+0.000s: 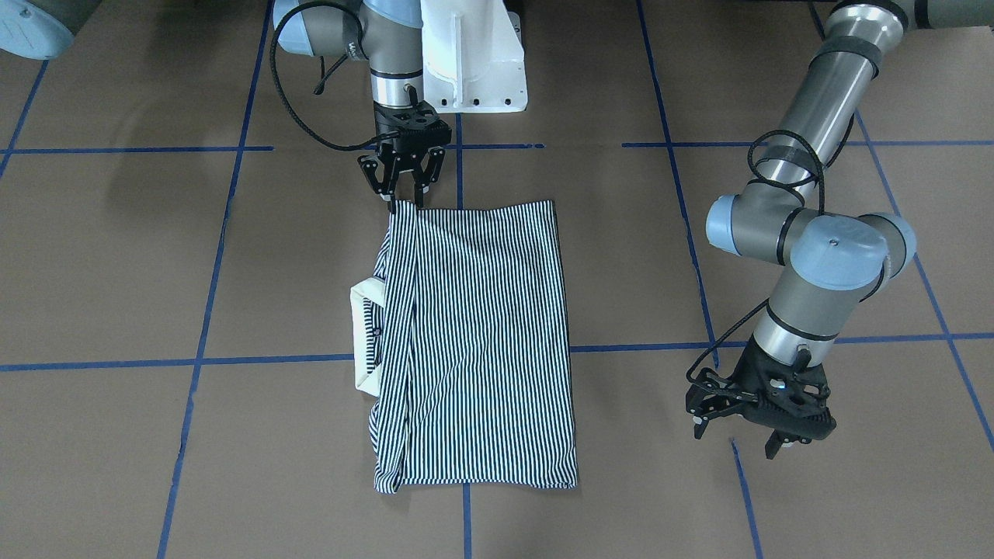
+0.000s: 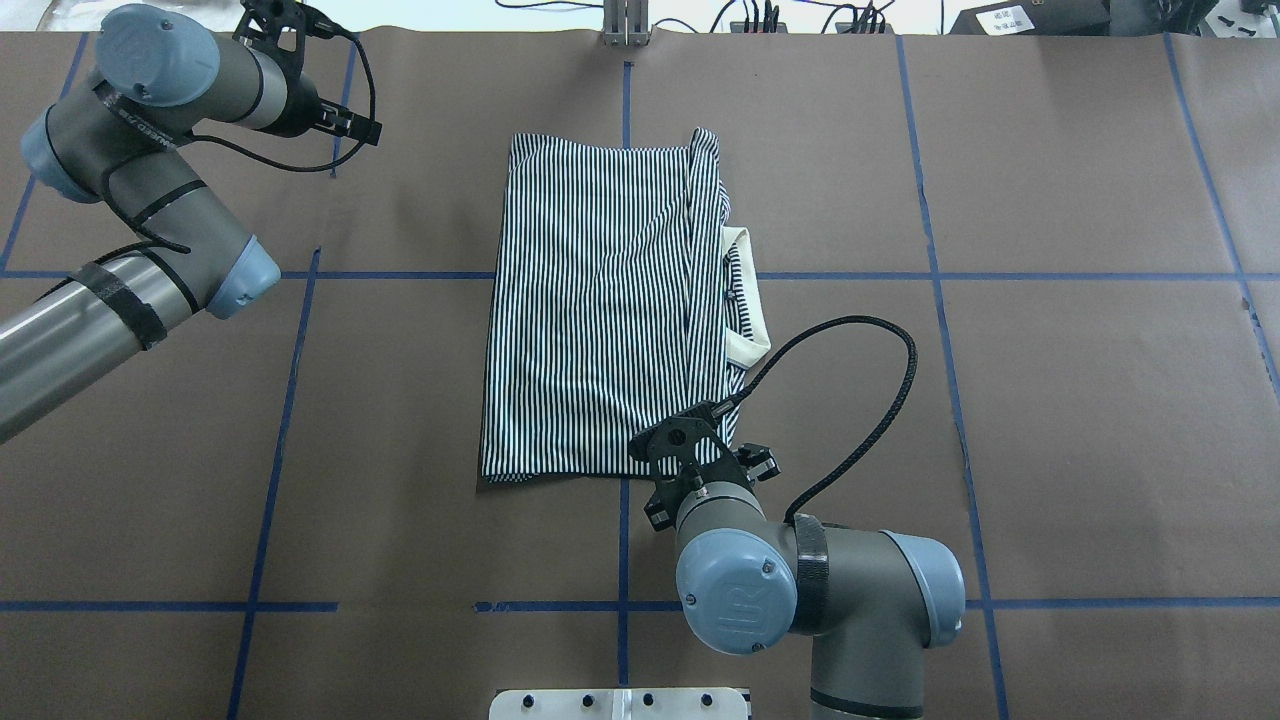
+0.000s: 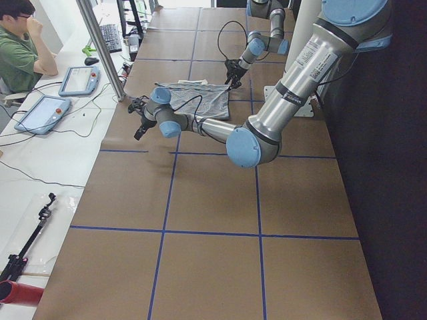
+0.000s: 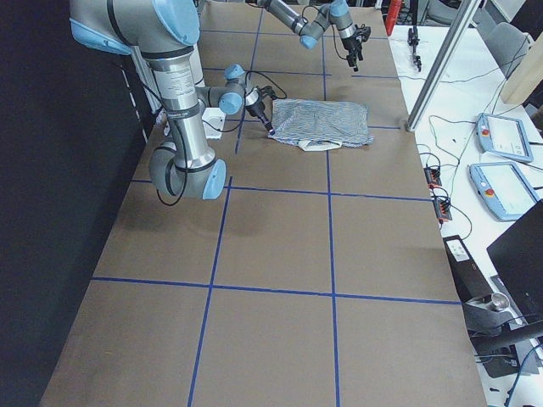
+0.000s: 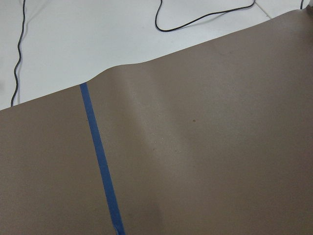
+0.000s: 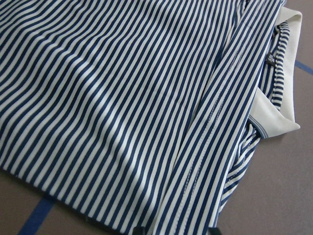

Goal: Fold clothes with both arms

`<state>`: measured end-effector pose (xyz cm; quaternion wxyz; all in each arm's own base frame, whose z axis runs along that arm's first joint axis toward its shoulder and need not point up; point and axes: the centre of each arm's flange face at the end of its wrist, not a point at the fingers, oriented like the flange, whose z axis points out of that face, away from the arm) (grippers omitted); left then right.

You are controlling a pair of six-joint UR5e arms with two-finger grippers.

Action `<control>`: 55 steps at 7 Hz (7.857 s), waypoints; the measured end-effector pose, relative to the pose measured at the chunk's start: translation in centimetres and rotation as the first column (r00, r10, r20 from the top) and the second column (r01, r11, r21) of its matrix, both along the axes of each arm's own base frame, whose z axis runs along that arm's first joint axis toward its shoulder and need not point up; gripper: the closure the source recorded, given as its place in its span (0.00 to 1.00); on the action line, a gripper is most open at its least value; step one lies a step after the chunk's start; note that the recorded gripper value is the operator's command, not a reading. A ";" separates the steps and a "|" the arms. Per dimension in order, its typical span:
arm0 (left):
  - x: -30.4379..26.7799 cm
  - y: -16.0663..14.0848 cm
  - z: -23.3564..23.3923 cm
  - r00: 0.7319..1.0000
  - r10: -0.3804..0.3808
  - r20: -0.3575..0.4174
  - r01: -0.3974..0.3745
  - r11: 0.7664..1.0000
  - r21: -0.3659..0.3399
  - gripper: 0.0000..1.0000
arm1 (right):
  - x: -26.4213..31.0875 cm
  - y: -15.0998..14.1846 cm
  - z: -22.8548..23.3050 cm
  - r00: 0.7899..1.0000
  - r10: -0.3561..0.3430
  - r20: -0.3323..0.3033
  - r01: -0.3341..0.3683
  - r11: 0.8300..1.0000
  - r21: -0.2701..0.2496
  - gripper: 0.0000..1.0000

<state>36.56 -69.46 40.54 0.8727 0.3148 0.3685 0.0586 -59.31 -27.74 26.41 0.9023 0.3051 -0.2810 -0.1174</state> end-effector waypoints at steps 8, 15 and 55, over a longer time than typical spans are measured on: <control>0.0 0.4 -0.7 1.000 0.002 -0.009 -0.002 1.000 0.011 0.00 | -0.3 -0.1 0.5 0.999 -0.025 -0.047 0.027 0.998 0.052 1.00; 0.5 0.8 -0.9 1.000 0.011 -0.012 -0.011 1.000 0.015 0.00 | 5.0 0.0 5.6 0.998 0.052 -0.042 -0.053 0.999 -0.012 0.67; 19.7 38.1 -11.7 0.954 -0.082 -0.288 -0.083 0.852 -0.517 0.58 | 16.8 -13.1 -0.4 0.887 0.279 0.368 -0.117 0.906 -0.407 0.00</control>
